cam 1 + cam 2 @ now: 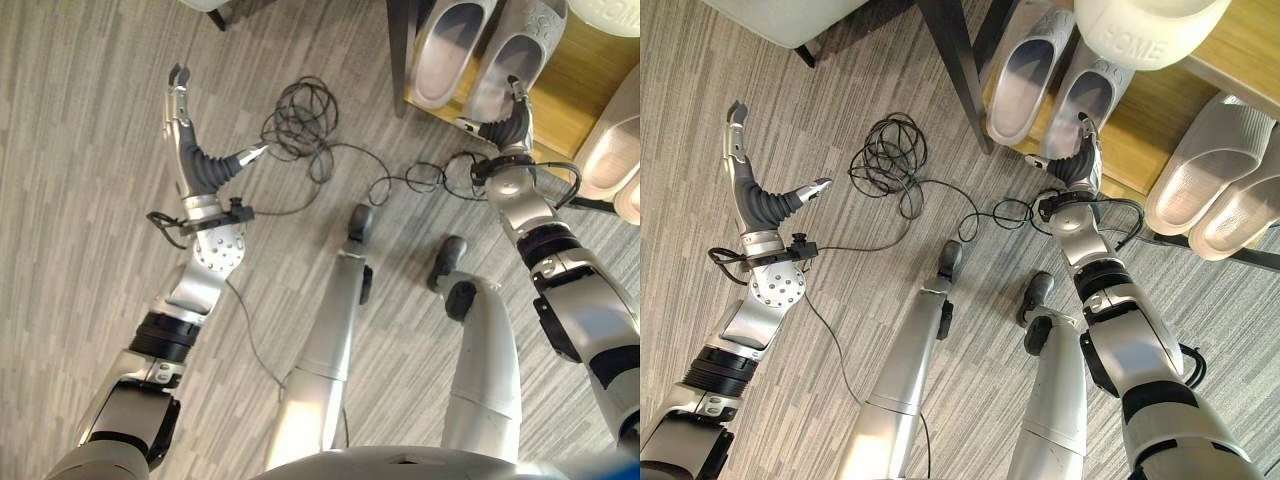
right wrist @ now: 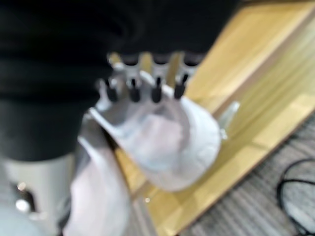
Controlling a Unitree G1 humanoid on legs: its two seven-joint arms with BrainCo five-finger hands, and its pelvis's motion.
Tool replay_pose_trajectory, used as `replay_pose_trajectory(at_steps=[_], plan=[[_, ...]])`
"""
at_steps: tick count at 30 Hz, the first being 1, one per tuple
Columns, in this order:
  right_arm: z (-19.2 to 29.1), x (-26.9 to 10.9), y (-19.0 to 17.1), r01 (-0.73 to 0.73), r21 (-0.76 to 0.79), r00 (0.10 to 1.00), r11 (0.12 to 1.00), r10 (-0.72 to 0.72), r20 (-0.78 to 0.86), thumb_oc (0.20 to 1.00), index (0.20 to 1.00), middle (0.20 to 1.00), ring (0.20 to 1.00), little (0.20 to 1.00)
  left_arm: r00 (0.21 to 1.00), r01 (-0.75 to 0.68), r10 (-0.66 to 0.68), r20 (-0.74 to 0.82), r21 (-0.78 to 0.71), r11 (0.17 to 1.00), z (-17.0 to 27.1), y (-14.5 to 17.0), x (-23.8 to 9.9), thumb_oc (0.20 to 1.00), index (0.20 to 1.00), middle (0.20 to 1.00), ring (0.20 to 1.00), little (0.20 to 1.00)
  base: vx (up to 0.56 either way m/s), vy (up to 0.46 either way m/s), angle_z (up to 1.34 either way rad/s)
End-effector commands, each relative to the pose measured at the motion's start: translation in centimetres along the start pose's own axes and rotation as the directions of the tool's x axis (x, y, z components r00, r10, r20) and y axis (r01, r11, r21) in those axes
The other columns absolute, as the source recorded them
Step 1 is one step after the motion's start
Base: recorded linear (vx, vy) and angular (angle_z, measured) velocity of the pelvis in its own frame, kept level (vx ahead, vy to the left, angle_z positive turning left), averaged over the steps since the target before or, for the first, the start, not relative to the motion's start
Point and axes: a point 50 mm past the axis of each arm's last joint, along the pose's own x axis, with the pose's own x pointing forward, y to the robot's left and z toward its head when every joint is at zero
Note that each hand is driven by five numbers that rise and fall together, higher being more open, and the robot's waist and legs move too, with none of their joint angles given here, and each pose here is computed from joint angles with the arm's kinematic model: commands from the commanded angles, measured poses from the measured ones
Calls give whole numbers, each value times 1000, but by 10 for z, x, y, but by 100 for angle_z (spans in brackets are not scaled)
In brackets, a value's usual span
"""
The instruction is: Arrange the slippers neatly on the shoe rack.
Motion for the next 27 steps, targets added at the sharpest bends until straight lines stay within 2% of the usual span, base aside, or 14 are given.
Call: replay_pose_trajectory(at_steps=[1,14,27], plan=[[15,-6,19,-59,57,998,997,57,37,1000,1000,1000,1000,1000,994,-82,83,70,-17,996,9,20,8,1000,1000,1000,1000,1000,0,0,0],[44,6,9,-38,19,991,999,35,132,1000,1000,1000,1000,1000,992,-78,80,94,-32,996,14,21,9,1000,1000,1000,1000,1000,0,0,0],[38,4,9,-58,-31,989,998,62,132,1000,1000,1000,1000,1000,994,-67,70,83,-39,997,13,25,5,1000,1000,1000,1000,1000,0,0,0]])
